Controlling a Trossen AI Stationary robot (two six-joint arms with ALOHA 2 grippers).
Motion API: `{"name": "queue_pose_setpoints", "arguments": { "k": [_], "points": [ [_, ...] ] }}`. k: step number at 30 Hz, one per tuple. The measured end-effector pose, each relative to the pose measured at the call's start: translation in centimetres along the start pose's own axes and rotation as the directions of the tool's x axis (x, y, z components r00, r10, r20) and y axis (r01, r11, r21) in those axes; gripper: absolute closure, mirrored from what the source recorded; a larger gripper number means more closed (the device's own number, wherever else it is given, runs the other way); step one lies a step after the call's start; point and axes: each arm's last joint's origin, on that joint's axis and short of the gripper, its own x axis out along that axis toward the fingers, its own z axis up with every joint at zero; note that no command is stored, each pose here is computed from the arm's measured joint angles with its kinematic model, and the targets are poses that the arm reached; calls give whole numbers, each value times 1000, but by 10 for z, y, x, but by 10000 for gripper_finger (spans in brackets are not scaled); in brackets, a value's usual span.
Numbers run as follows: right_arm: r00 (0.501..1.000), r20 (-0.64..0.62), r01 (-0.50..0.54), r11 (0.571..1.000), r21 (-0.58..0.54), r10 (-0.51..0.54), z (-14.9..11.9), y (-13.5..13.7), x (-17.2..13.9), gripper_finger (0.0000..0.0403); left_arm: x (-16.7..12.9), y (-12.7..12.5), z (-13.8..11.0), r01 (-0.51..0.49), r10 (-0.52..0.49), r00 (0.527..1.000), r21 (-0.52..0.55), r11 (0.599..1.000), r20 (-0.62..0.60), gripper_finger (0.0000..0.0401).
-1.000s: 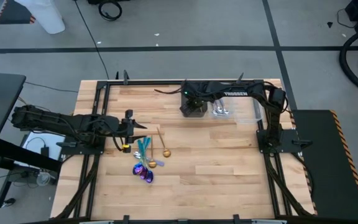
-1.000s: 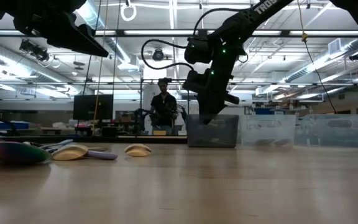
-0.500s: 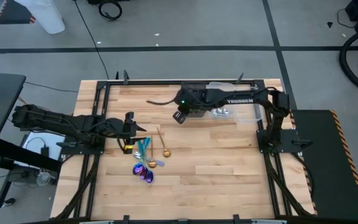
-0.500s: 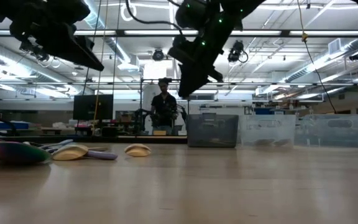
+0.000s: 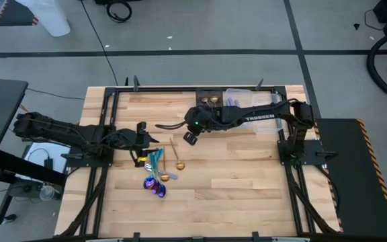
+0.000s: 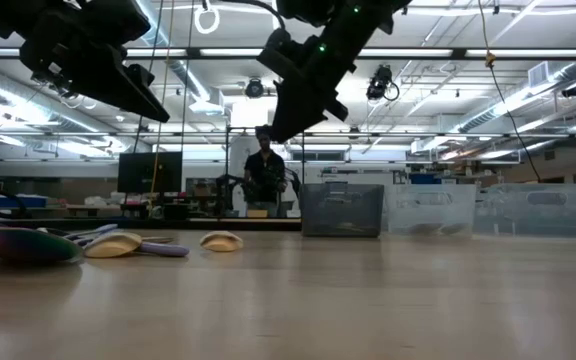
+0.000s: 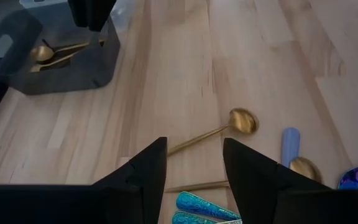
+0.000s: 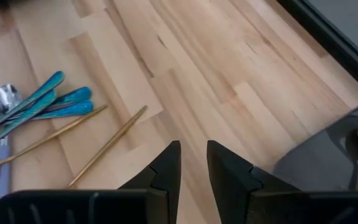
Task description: Sort silverware by color (type)
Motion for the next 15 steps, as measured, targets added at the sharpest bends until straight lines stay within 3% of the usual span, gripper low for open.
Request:
{"name": "queue_pose_setpoints", "arguments": {
  "k": [15],
  "points": [
    [998,25,-55,998,1,55,-6,24,-7,315,0,0,-2,7,-7,1000,-29,1000,-25,235]
  ]
}}
